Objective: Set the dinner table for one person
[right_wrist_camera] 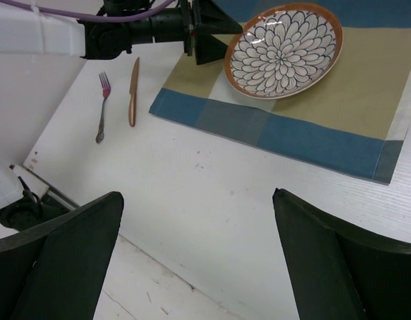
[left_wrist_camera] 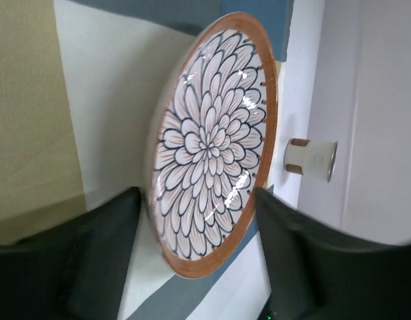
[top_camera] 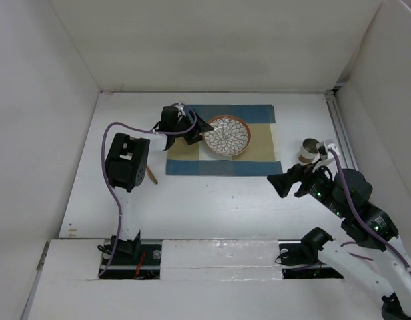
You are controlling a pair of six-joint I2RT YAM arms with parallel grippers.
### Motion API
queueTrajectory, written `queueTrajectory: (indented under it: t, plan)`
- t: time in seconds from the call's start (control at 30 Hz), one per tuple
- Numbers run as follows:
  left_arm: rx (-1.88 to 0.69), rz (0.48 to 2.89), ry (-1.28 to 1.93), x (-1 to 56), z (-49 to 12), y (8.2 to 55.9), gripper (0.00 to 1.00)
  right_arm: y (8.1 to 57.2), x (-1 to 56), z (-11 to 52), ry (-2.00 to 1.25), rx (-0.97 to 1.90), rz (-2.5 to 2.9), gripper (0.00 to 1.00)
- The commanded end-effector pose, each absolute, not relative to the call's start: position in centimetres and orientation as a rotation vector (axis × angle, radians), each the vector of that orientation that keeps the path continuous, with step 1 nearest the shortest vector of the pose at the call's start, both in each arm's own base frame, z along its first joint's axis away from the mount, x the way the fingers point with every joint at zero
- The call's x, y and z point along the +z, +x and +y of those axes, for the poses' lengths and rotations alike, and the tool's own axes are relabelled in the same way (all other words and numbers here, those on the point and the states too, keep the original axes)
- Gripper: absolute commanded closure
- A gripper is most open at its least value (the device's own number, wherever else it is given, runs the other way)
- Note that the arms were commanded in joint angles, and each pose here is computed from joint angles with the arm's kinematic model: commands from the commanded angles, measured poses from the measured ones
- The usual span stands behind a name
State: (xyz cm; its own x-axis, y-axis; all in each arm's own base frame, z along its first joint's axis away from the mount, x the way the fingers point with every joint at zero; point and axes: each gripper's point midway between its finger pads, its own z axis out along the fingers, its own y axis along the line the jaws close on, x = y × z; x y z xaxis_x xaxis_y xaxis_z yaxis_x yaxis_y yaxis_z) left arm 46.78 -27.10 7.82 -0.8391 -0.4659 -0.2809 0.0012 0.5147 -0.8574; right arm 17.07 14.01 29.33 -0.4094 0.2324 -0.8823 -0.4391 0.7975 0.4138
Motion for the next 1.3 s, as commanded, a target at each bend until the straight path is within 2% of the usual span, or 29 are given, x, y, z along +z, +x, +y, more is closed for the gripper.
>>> queueTrajectory:
  t: [0.0, 0.07, 0.3, 0.4, 0.43, 0.5, 0.57, 0.67, 0.73, 0.87, 0.97, 1.13, 1.27]
  plan:
    - [-1.34, 2.128, -0.302, 13.6, -27.6, 47.8, 0.32, 17.1, 29.4, 13.6, -0.146, 0.724, 1.844, 0.0]
    - [-1.332, 2.115, -0.304, 14.6, -27.3, 47.5, 0.0, 17.1, 29.4, 13.6, -0.146, 0.723, 1.844, 0.0]
    - [-1.166, 2.083, -0.435, 17.4, -24.6, 46.9, 0.0, 19.4, 27.9, 12.9, -0.071, 0.601, 1.891, 0.0]
    - [-0.987, 2.077, -0.515, 19.4, -22.7, 46.6, 0.0, 21.6, 27.2, 11.3, 0.058, 0.474, 1.919, 0.0]
    - [-0.818, 2.084, -0.567, 19.6, -21.0, 46.9, 0.0, 22.8, 26.4, 10.8, 0.094, 0.402, 1.953, 0.0]
    - [-0.662, 2.06, -0.584, 22.0, -19.9, 46.3, 0.0, 25.2, 26.4, 8.5, 0.213, 0.289, 1.949, 0.0]
    - [-0.456, 2.063, -0.622, 23.6, -18.9, 45.1, 0.0, 27.8, 26.3, 7.3, 0.245, 0.212, 1.976, 0.0]
    - [-0.336, 2.042, -0.66, 25.9, -16.4, 43.0, 0.0, 30.9, 27.2, 5.0, 0.33, 0.206, 1.983, 0.0]
    - [-0.327, 1.974, -0.708, 28.6, -14.5, 41.1, 0.0, 32.6, 27.7, 1.6, 0.454, 0.127, 1.93, 0.0]
    - [-0.29, 1.916, -0.735, 30.7, -11.2, 36.5, 0.0, 35.1, 24.9, -3.7, 0.661, 0.039, 1.978, 0.0]
    - [-0.286, 1.944, -0.696, 29.8, -10.1, 33.7, 0.0, 36.5, 22.6, -6.4, 0.751, 0.028, 2.002, 0.0]
    - [-0.141, 2.079, -0.562, 24.7, -8.6, 30.9, 0.0, 37.5, 18.9, -8.8, 0.844, -0.008, 2.066, 0.0]
    - [-0.174, 2.092, -0.516, 24.2, -8.7, 29.8, 0.0, 38.2, 17.5, -10.0, 0.872, -0.03, 2.057, 0.05]
